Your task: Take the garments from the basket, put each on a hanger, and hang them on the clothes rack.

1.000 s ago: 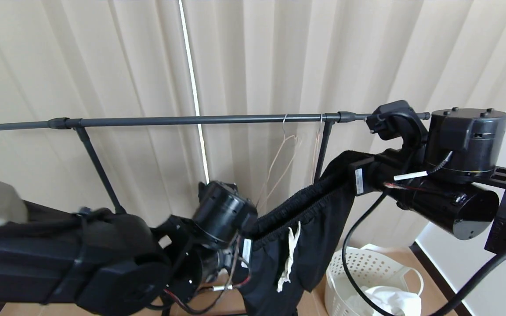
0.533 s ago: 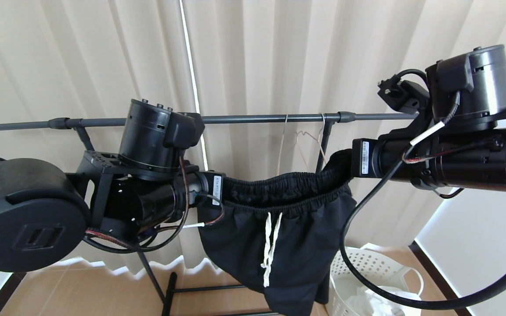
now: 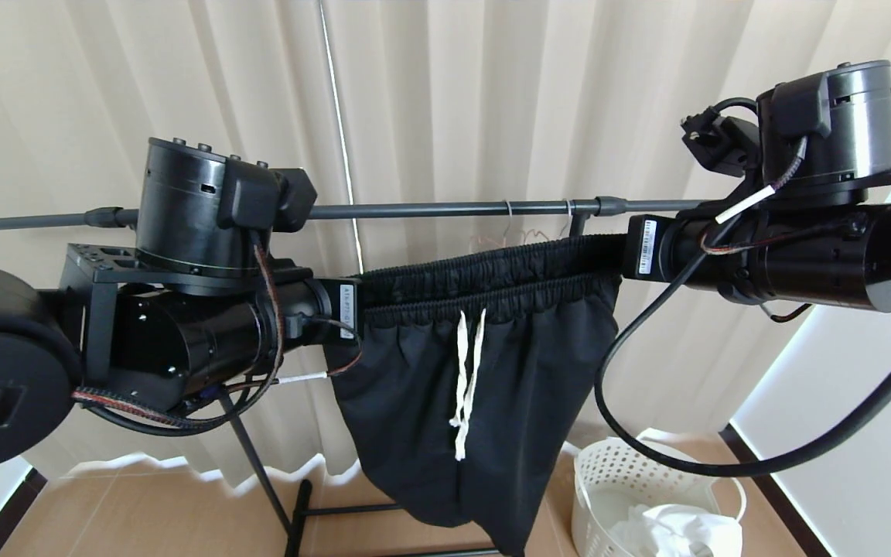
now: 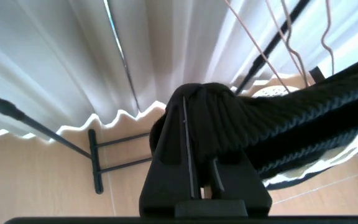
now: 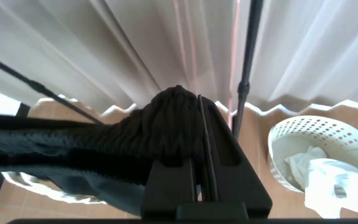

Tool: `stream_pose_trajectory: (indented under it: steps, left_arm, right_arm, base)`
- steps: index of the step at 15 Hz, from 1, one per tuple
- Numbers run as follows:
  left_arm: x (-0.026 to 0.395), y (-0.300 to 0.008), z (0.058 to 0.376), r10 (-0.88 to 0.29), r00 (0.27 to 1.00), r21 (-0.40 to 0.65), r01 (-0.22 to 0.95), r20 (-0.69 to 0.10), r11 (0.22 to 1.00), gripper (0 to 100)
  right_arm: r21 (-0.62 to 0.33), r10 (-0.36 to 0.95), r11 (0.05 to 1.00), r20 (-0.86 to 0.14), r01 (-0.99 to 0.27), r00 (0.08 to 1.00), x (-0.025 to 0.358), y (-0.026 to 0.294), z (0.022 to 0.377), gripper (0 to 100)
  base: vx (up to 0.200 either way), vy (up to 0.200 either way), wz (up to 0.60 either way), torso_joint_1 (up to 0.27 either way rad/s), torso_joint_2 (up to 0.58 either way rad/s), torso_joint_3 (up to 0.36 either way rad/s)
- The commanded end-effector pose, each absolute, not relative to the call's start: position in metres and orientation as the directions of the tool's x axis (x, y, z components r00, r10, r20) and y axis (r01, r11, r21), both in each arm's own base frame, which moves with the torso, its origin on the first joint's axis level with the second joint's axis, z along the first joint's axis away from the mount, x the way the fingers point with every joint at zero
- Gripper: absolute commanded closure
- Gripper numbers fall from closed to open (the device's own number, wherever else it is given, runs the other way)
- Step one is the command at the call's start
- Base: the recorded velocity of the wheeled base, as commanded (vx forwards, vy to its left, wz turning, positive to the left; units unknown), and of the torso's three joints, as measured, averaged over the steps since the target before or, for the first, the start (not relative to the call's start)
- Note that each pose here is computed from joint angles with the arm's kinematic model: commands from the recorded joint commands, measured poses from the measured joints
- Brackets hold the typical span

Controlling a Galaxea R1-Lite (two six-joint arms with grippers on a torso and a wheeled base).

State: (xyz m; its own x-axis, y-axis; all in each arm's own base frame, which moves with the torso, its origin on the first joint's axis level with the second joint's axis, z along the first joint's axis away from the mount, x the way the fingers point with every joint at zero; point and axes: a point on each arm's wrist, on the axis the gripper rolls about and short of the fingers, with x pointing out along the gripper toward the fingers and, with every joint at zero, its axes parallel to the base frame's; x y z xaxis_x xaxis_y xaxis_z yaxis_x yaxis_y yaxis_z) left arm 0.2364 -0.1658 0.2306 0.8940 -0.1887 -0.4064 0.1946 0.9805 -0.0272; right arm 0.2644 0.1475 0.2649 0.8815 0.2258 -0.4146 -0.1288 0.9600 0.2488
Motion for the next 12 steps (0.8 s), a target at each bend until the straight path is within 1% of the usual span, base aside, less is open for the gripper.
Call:
stream_pose_trajectory:
  steps: [1, 5, 7, 10, 12]
  left_arm:
    - [0.235, -0.156, 0.231, -0.165, 0.899, -0.028, 0.168, -0.405, 0.985, 100]
    - [0.237, -0.144, 0.224, -0.125, 0.897, -0.017, 0.13, -0.425, 0.991, 100]
    - [0.237, -0.143, 0.224, -0.121, 0.897, -0.017, 0.125, -0.425, 0.992, 100]
    - [0.234, -0.143, 0.223, -0.126, 0.896, -0.014, 0.133, -0.426, 0.991, 100]
    - [0.232, -0.142, 0.226, -0.133, 0.899, 0.006, 0.149, -0.418, 0.989, 100]
  right_arm:
    - [0.236, 0.183, 0.968, -0.415, -0.089, 0.891, 0.273, 0.136, 0.263, 100]
    - [0.222, 0.142, 0.974, -0.41, -0.052, 0.901, 0.28, 0.124, 0.264, 100]
    - [0.213, 0.136, 0.976, -0.411, -0.05, 0.901, 0.281, 0.122, 0.263, 100]
    - [0.206, 0.137, 0.977, -0.425, -0.052, 0.895, 0.279, 0.123, 0.26, 100]
    - [0.196, 0.167, 0.977, -0.433, -0.088, 0.886, 0.271, 0.131, 0.258, 100]
  base:
    - [0.0, 0.0, 0.0, 0.0, 0.0, 0.0]
    - [0.0, 0.0, 0.0, 0.0, 0.0, 0.0]
    - [0.0, 0.0, 0.0, 0.0, 0.0, 0.0]
    - [0.0, 0.0, 0.0, 0.0, 0.0, 0.0]
    - [0.0, 0.0, 0.0, 0.0, 0.0, 0.0]
